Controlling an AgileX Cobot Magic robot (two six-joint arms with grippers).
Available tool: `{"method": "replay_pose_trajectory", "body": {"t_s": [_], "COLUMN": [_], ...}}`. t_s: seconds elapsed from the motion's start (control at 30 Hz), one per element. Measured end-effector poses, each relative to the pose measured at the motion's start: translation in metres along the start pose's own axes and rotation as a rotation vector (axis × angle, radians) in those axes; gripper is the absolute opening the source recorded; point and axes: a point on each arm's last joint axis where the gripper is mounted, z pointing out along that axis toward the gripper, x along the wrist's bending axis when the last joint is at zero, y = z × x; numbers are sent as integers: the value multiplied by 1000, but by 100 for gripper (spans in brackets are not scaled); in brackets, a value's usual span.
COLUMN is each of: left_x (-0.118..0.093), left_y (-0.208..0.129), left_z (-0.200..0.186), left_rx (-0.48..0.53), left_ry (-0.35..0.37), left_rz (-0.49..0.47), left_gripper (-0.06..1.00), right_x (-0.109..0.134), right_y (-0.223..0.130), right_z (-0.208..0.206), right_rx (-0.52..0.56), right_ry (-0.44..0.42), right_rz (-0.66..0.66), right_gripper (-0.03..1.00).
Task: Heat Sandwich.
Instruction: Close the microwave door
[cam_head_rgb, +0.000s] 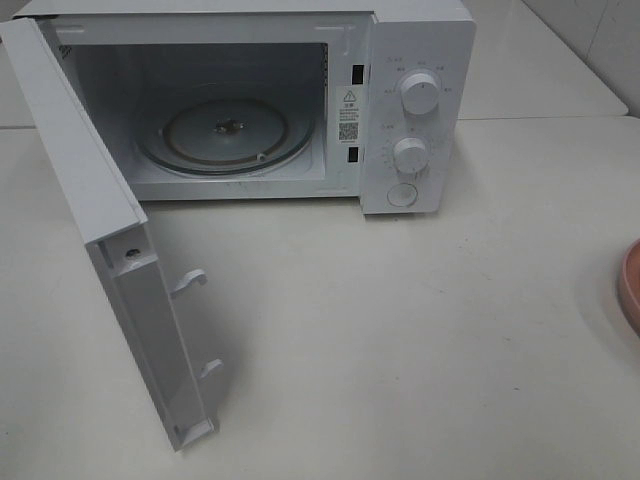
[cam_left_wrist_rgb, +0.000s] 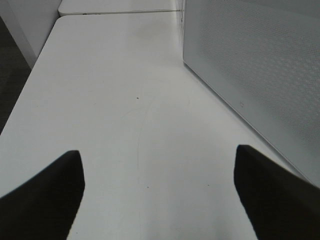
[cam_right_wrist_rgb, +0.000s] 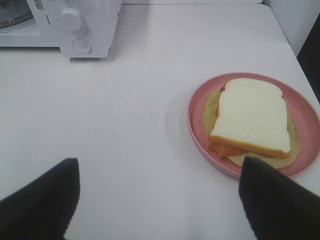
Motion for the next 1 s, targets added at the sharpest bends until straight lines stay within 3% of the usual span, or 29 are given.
{"method": "replay_pose_trajectory", "body": {"t_s": [0.3, 1.0], "left_x": [0, 0], "left_y": [0, 0], "left_z": [0, 0], "left_rx": [0, 0], "left_ry": [0, 0], "left_rz": [0, 0], "left_gripper": [75, 75], "right_x": [0, 0], "right_y": [0, 0], "right_z": [0, 0], "right_rx": [0, 0], "right_ry": [0, 0], "right_rz": [0, 0], "right_gripper": [75, 75]}}
